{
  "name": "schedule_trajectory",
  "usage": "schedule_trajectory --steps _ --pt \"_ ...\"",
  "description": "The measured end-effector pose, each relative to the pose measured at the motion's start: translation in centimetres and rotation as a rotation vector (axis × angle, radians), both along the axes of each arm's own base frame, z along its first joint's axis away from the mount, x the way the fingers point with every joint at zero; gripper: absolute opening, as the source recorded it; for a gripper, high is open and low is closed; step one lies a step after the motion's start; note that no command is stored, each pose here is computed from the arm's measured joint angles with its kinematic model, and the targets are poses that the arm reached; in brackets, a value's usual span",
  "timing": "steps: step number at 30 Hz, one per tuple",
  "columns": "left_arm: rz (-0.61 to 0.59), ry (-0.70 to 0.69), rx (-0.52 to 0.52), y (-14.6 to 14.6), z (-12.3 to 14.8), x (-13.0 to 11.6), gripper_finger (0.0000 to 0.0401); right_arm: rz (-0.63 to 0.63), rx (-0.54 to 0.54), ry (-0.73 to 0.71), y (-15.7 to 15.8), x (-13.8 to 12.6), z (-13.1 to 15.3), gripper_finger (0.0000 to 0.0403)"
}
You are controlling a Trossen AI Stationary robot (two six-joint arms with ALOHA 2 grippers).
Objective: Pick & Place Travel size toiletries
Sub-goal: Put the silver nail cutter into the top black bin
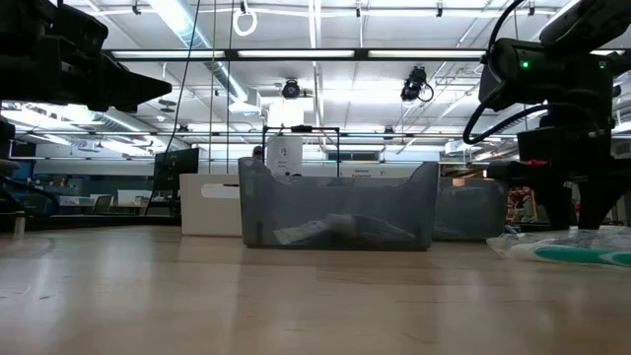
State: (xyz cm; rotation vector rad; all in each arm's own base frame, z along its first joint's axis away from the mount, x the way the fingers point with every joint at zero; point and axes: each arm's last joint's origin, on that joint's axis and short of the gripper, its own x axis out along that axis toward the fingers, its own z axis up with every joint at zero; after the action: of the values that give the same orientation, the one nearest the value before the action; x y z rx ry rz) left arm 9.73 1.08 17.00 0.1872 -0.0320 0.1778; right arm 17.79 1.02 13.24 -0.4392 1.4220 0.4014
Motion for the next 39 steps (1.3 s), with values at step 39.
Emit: schedule_trajectory --steps 39 --pt "0.000 -0.001 0.000 0.0 0.0 0.0 0.0027 0.010 -0.031 -0.318 -0.2 1.0 10.5 0.0059"
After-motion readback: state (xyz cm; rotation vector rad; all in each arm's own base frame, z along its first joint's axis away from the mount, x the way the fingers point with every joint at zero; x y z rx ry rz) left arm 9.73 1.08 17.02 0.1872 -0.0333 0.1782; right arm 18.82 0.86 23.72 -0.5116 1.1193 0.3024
